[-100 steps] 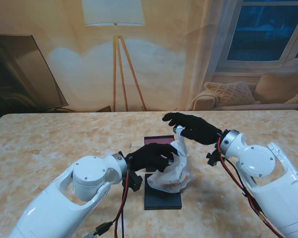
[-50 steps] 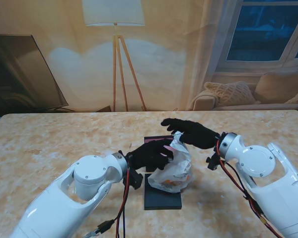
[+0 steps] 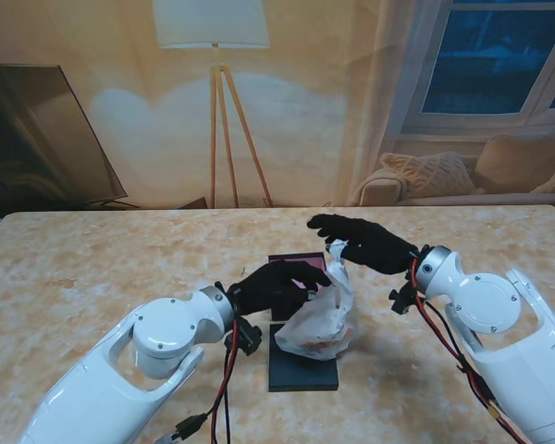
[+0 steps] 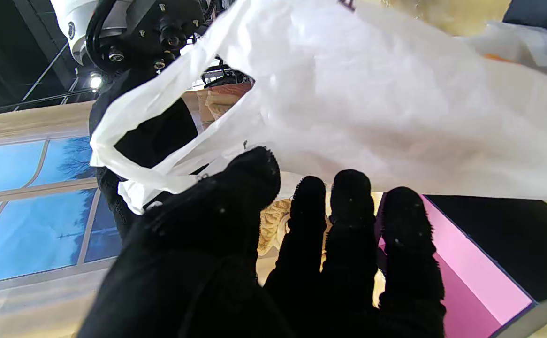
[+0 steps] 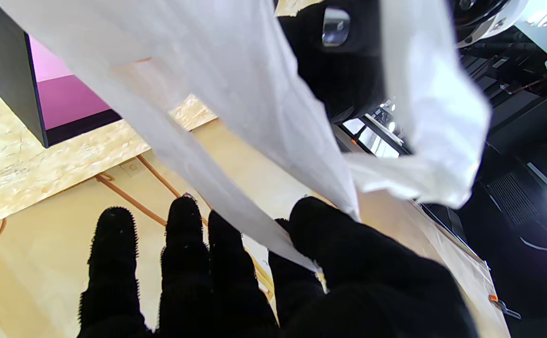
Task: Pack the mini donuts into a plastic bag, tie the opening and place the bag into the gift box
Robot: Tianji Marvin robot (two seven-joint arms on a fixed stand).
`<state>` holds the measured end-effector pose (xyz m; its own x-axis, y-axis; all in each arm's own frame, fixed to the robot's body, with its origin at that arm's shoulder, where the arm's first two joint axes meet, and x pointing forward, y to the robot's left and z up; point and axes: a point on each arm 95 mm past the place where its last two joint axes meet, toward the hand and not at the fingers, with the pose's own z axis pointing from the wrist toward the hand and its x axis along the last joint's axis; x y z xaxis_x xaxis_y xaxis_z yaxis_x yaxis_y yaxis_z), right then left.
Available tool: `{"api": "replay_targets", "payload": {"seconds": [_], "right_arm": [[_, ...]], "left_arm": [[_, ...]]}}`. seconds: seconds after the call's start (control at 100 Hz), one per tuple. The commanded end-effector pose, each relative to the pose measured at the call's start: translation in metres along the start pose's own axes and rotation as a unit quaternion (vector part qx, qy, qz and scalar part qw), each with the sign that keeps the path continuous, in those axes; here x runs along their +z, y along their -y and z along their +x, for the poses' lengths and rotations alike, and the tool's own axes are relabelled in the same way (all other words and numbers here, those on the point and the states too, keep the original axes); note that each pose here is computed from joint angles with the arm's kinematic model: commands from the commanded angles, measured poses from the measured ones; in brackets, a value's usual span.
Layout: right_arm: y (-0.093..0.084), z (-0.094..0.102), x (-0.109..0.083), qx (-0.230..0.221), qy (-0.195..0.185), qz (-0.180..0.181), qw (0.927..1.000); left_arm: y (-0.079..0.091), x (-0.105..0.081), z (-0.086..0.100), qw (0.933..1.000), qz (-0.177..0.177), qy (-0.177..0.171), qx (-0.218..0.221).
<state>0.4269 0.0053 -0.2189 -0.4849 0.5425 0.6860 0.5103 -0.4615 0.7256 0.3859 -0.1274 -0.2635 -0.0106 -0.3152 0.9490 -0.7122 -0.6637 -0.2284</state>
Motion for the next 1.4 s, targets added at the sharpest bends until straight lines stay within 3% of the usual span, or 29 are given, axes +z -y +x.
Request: {"api": "replay_targets", "payload": {"seconds": [0.0,0.12,0.28,0.43,0.56,0.64,0.73,0.87,1.05,1.39], "right_arm": [[0.004,0.001,0.0,0.006,-0.006,0.003,1.0],[0.002,0.002,-0.001,0.006,-0.012,-0.001,0.9999],[0.002,0.003,-0.002,0.009,-0.015,-0.001,0.9998],[0.001,0.004,-0.003,0.011,-0.017,-0.004,0.9998],[0.001,0.004,-0.004,0.009,-0.017,-0.002,0.9998],[0.001,0.003,-0.005,0.009,-0.017,0.0,0.9998],[0.001,0.003,-0.005,0.009,-0.016,0.001,0.9998],[0.001,0.003,-0.005,0.01,-0.015,0.002,0.9998],[0.0,0.004,-0.005,0.01,-0.017,0.0,0.9998],[-0.001,0.005,-0.007,0.012,-0.026,0.006,0.9996]], "left_arm": [[0.001,-0.003,0.004,0.9998,-0.015,-0.005,0.009],[0.003,-0.007,0.003,0.9995,-0.027,-0.01,0.014],[0.004,-0.013,0.005,0.9993,0.016,-0.015,0.03],[0.009,-0.014,0.006,0.9979,0.029,-0.016,0.055],[0.013,-0.017,0.003,0.9988,0.001,-0.009,0.049],[0.013,-0.021,0.002,0.9993,-0.033,-0.008,0.015],[0.014,-0.024,-0.001,0.9967,-0.075,-0.013,-0.027],[0.016,-0.022,-0.004,0.9927,-0.11,-0.023,-0.045],[0.017,-0.02,-0.006,0.9915,-0.118,-0.013,-0.053],[0.014,-0.019,-0.003,0.995,-0.096,-0.027,0.005]]}}
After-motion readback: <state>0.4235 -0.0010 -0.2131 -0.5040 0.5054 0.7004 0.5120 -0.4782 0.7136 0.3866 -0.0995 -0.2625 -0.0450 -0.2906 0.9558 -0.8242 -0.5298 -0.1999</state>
